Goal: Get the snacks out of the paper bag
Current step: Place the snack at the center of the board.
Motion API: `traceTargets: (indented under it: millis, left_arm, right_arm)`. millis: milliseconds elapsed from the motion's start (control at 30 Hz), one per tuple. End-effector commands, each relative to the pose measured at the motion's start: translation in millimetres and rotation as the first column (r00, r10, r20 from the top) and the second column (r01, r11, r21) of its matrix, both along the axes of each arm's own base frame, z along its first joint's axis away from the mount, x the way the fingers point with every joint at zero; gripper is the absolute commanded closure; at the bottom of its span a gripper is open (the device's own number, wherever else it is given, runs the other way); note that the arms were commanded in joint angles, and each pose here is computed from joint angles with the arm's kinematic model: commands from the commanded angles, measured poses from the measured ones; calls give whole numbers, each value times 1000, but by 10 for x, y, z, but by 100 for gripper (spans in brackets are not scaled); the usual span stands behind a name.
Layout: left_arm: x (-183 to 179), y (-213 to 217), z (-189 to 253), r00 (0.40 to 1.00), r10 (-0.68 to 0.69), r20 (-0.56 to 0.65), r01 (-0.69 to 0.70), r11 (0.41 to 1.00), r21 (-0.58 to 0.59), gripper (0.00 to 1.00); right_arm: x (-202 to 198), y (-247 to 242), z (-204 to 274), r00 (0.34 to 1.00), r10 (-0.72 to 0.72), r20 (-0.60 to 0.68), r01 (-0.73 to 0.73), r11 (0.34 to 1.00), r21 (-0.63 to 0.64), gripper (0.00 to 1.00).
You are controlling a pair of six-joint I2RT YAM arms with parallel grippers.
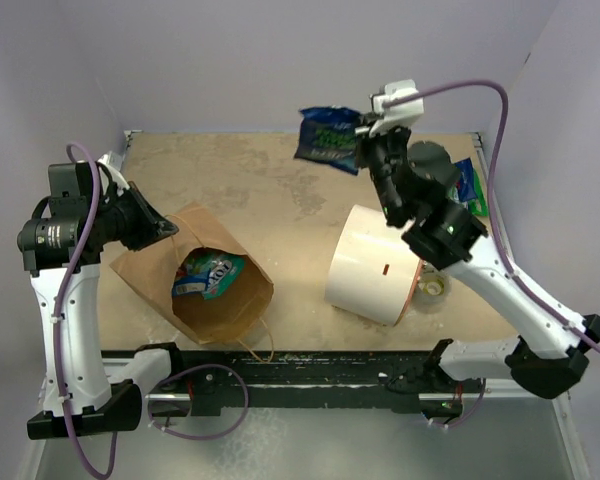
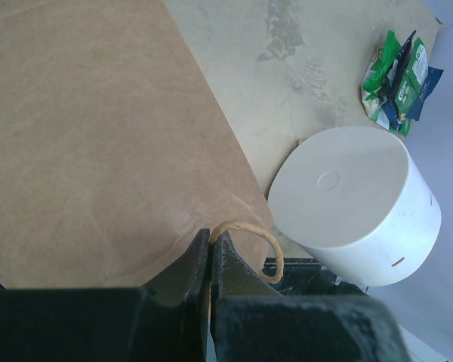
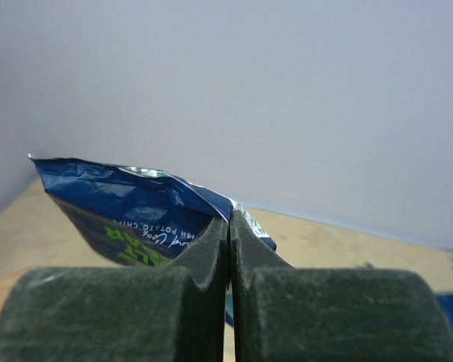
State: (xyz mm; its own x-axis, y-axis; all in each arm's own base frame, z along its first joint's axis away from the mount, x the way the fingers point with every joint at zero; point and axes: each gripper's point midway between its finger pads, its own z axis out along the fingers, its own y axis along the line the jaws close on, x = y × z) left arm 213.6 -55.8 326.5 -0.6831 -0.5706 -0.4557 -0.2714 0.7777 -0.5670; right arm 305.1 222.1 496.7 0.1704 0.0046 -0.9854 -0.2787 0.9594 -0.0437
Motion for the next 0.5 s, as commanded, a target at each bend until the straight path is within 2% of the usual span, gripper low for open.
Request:
traceTargets:
  millis: [0, 233, 467]
  left_arm:
    - [67, -31, 111, 998, 1, 59, 0, 1000, -19, 100]
    - [49, -41, 115, 999, -12, 47, 12, 1000, -18, 100]
    - [86, -21, 64, 999, -21, 28, 21, 1000, -3, 100]
  right_arm:
    - [520, -656, 75, 960, -281, -8, 281, 957, 71, 100]
    - [1212, -1576, -372, 842, -534, -81, 537, 843, 21, 100]
    - [1549, -2581, -1059, 685, -704, -187, 715, 699, -10, 100]
